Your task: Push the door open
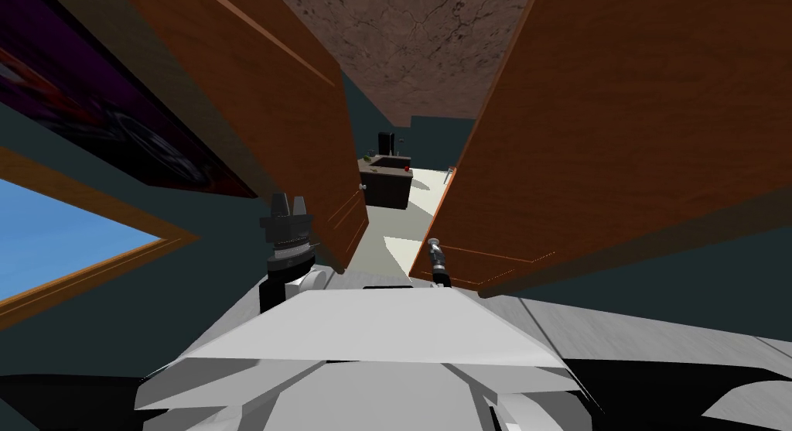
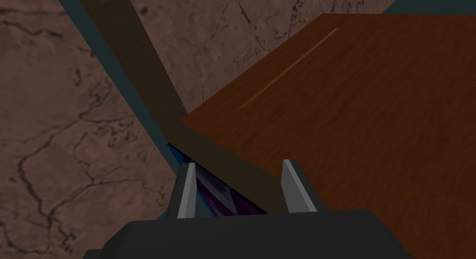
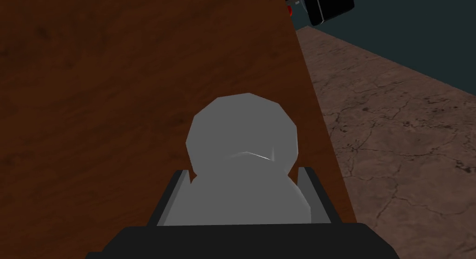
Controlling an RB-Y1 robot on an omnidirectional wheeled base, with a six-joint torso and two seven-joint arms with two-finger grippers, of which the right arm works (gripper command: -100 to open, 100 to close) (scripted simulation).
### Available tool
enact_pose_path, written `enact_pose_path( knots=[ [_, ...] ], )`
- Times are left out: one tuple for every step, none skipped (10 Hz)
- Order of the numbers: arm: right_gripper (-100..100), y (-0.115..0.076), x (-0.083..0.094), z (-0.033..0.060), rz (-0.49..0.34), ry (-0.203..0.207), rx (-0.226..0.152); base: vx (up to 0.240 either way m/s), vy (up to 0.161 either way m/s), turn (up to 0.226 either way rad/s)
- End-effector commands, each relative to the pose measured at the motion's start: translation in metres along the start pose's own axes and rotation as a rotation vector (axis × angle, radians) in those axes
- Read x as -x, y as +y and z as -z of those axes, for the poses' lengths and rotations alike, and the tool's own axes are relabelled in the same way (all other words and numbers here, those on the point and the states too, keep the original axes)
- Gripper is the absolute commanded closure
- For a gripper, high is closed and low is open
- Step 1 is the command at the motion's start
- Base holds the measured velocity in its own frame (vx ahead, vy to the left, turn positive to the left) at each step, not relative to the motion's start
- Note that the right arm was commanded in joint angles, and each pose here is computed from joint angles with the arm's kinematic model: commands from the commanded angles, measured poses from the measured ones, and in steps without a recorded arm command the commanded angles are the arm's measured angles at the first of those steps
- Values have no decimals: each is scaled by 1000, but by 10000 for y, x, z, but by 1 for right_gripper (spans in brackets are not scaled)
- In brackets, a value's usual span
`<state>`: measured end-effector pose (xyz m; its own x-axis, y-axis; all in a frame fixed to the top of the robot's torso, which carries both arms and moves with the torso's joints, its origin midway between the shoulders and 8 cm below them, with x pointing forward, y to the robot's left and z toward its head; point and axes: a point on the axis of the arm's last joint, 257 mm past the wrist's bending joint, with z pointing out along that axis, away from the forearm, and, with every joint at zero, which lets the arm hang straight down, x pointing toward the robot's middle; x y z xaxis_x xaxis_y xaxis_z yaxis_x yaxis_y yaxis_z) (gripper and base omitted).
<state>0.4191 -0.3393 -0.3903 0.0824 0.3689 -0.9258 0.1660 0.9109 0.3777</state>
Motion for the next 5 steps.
enact_pose_path(
  knots=[
    [100,-34,61,-19,-37,-13,-5,35,-3,-3],
    [100,-44,70,-26,-77,-17,-9,39,-6,1],
    [100,-55,78,-34,-108,-22,-14,44,-2,0],
    [100,-55,78,-34,-120,-22,-14,32,0,0],
    [100,-66,87,-42,-161,-26,-18,30,-3,-3]
  ],
)
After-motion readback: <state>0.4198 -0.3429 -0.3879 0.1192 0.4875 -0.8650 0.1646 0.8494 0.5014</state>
